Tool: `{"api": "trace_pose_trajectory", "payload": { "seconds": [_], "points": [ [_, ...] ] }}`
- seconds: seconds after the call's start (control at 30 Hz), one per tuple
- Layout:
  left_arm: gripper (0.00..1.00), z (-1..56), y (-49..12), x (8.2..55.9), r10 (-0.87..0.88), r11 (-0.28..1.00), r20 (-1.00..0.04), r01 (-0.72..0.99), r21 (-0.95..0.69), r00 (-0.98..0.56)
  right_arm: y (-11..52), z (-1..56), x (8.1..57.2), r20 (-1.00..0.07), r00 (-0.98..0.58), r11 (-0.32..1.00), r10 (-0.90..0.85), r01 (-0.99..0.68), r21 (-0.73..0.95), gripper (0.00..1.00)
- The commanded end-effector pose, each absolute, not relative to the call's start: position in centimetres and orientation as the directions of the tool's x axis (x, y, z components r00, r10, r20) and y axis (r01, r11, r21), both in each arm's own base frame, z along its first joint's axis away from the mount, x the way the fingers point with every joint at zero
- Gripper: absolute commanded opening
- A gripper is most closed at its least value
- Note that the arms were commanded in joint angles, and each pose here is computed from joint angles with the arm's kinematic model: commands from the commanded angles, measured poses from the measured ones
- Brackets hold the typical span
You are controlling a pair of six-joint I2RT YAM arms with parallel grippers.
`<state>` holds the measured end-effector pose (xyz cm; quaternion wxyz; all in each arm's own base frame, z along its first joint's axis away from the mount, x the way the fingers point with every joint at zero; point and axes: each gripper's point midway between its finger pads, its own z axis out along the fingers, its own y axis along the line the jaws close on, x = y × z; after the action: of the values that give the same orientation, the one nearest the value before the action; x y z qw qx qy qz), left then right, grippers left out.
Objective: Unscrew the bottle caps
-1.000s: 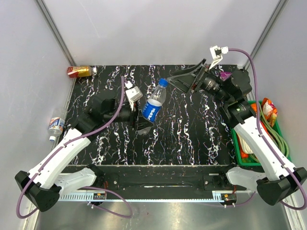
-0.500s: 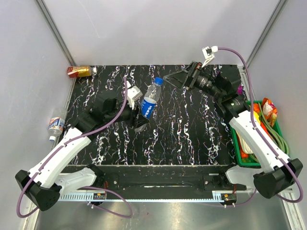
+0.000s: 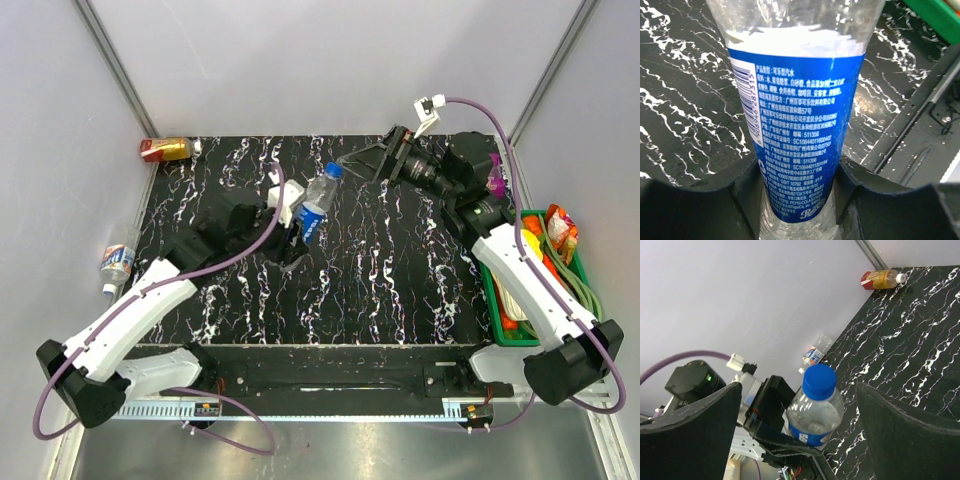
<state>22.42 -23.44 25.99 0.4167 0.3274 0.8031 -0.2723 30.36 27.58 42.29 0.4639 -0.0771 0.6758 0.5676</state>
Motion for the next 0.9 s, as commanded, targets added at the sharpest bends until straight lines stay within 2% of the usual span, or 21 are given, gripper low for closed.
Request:
{"api": "trace_pose_trajectory", "payload": {
  "seconds": [0.0,0.17,0.4,0.63,0.87],
  "points": [
    [0.18,27.0,-22.7,24.3,0.354,0.74,-0.855,0.672,0.008,-0.38,27.4,43.2,31.1,-0.715,-0.553,0.352,0.427,-0.627,0.695,1.0],
    [0.1,25.9,-21.4,25.3,0.448,0.821,-0.811,0.533,0.206,-0.377,27.3,40.8,32.6,-0.675,-0.606,0.424,0.421,-0.527,0.737,1.0],
    [0.01,26.9,-20.6,25.9,0.41,0.878,-0.829,0.41,0.246,-0.381,26.8,38.7,33.6,-0.637,-0.636,0.481,0.437,-0.433,0.762,1.0],
    [0.0,26.8,-20.2,26.3,0.467,0.874,-0.799,0.338,0.35,-0.379,27.2,38.4,34.1,-0.61,-0.662,0.479,0.437,-0.403,0.78,0.95],
    [0.0,26.3,-21.3,26.5,0.511,0.85,-0.772,0.353,0.39,-0.378,27.7,38.6,34.4,-0.602,-0.666,0.455,0.44,-0.413,0.789,0.89]
  ]
}}
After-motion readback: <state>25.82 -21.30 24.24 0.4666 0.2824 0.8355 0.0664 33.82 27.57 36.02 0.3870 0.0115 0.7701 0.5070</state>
